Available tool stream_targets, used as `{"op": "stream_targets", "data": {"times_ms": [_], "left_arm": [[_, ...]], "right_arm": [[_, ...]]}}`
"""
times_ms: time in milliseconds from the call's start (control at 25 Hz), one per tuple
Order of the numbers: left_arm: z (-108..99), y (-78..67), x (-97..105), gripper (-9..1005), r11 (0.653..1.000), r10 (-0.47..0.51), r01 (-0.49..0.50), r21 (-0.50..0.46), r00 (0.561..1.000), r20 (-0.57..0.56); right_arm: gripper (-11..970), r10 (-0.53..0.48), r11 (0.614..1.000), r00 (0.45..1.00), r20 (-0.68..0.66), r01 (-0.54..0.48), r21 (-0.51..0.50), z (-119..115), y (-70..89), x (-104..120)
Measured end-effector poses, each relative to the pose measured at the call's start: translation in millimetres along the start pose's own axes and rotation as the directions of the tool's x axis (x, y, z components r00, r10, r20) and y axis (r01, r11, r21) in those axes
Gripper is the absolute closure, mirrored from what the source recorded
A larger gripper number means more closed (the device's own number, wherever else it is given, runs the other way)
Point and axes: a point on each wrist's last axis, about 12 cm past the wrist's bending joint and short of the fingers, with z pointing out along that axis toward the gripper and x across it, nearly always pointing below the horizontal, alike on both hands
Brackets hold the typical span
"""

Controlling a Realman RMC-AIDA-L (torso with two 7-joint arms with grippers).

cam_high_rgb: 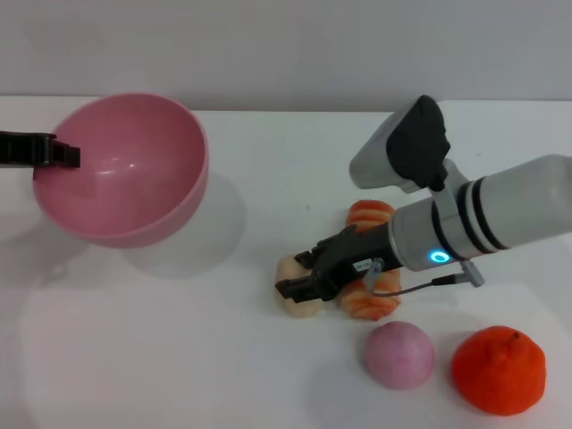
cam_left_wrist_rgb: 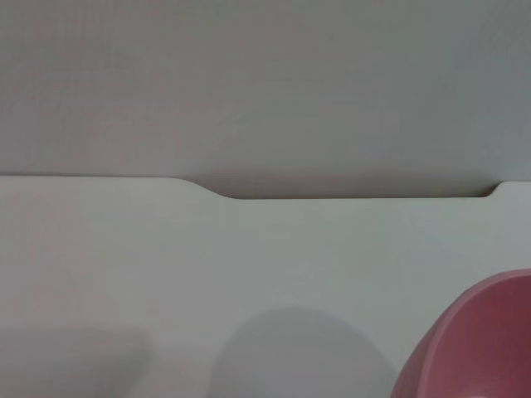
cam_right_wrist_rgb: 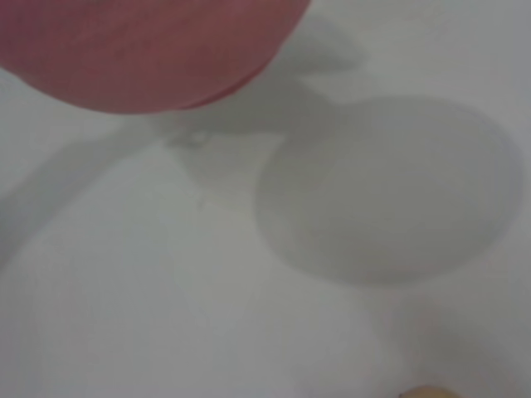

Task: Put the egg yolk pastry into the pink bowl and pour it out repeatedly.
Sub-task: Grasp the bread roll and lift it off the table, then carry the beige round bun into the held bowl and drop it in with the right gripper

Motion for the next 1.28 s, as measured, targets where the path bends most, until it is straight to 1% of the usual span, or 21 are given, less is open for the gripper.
{"op": "stream_targets", "data": {"times_ms": [320, 560, 760, 840, 880, 960, 1040, 1120, 1240, 1280], "left_arm": [[2.8, -2.7, -1.2, 997, 1.0, 0.009, -0.009, 0.006, 1.0, -0.005], [9.6, 0.2, 1.5, 997, 1.0, -0.003, 0.003, 0.014, 1.0, -0.019], [16.2, 3.5, 2.8, 997, 1.0, -0.008, 0.008, 0.011, 1.0, -0.024], [19.1, 5.9, 3.2, 997, 1.0, -0.01, 0.01, 0.005, 1.0, -0.025], [19.1, 5.9, 3.2, 998, 1.0, -0.01, 0.01, 0.005, 1.0, -0.025], [22.7, 8.0, 3.3, 998, 1.0, -0.009, 0.009, -0.009, 0.999, -0.041], [27.4, 9.6, 3.2, 998, 1.0, -0.01, 0.008, -0.024, 0.998, -0.059], [35.5, 8.8, 4.4, 998, 1.0, -0.01, 0.008, -0.025, 0.997, -0.082], [51.1, 1.5, 4.1, 998, 1.0, 0.012, -0.013, -0.007, 0.993, -0.115], [57.8, -3.2, 3.2, 998, 1.0, 0.028, -0.028, 0.002, 0.992, -0.127]], "right_arm": [[531, -0.001, 1.0, 1.0, -0.026, 0.002, 0.02, 7.4, -2.1, 1.2], [556, -0.014, 0.999, 1.0, 0.004, 0.014, 0.044, 2.5, -7.0, 4.9], [583, 0.019, 0.997, 0.997, 0.079, -0.025, 0.072, -14.2, -18.2, 0.4], [594, 0.036, 0.996, 0.991, 0.13, -0.046, 0.07, -28.7, -27.1, -1.9], [601, 0.036, 0.996, 0.991, 0.13, -0.046, 0.07, -28.7, -27.1, -1.9], [617, 0.029, 0.997, 0.985, 0.17, -0.041, 0.066, -40.1, -31.0, -6.2], [631, 0.005, 0.998, 0.977, 0.212, -0.02, 0.067, -52.6, -31.8, -13.5], [646, -0.046, 0.997, 0.966, 0.254, 0.029, 0.072, -67.3, -28.6, -25.5], [668, -0.175, 0.984, 0.937, 0.302, 0.155, 0.087, -88.5, -14.7, -49.2], [676, -0.225, 0.974, 0.924, 0.31, 0.209, 0.084, -93.2, -6.6, -58.1]]}}
